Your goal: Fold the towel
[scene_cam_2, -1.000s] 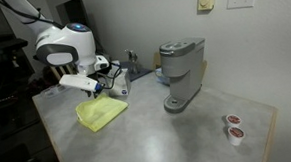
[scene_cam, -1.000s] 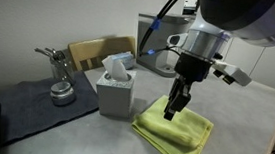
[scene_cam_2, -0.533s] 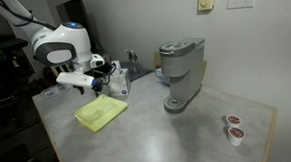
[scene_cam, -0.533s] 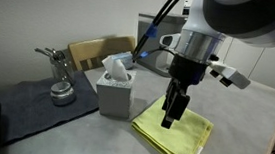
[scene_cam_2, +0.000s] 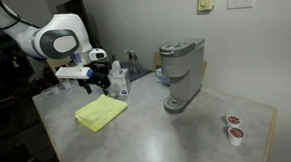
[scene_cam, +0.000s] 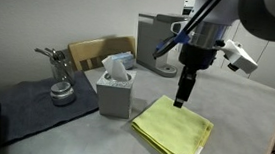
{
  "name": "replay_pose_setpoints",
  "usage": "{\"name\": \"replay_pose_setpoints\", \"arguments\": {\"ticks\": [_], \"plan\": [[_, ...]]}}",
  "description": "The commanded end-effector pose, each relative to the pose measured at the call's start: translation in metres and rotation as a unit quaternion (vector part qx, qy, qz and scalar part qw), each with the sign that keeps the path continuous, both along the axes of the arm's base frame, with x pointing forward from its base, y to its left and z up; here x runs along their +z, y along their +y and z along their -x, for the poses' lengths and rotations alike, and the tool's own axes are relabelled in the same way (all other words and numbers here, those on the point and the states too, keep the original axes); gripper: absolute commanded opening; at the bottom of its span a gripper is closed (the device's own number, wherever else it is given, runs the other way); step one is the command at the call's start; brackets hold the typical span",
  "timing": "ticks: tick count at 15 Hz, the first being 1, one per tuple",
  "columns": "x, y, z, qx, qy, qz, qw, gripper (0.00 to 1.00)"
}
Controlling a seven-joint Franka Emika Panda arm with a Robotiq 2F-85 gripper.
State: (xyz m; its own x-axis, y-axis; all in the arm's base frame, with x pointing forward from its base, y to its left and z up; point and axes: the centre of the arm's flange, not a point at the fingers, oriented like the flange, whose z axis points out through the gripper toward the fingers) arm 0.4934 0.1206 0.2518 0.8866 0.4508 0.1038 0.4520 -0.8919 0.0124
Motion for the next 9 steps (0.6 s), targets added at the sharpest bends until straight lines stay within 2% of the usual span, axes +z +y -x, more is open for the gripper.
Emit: {"name": "replay_pose_setpoints", "arguments": {"ticks": [1, 6, 7, 9], "plan": [[0.029, -0.009, 0.017, -0.027, 0.007, 0.027, 0.9993, 1.0], [0.06, -0.015, 0.026, -0.022, 0.022, 0.029, 0.9991, 1.0], [0.047, -0.009, 0.013, -0.028, 0.013, 0.025, 0.9992, 1.0], [0.056, -0.01, 0.016, -0.028, 0.014, 0.028, 0.9991, 1.0]]}}
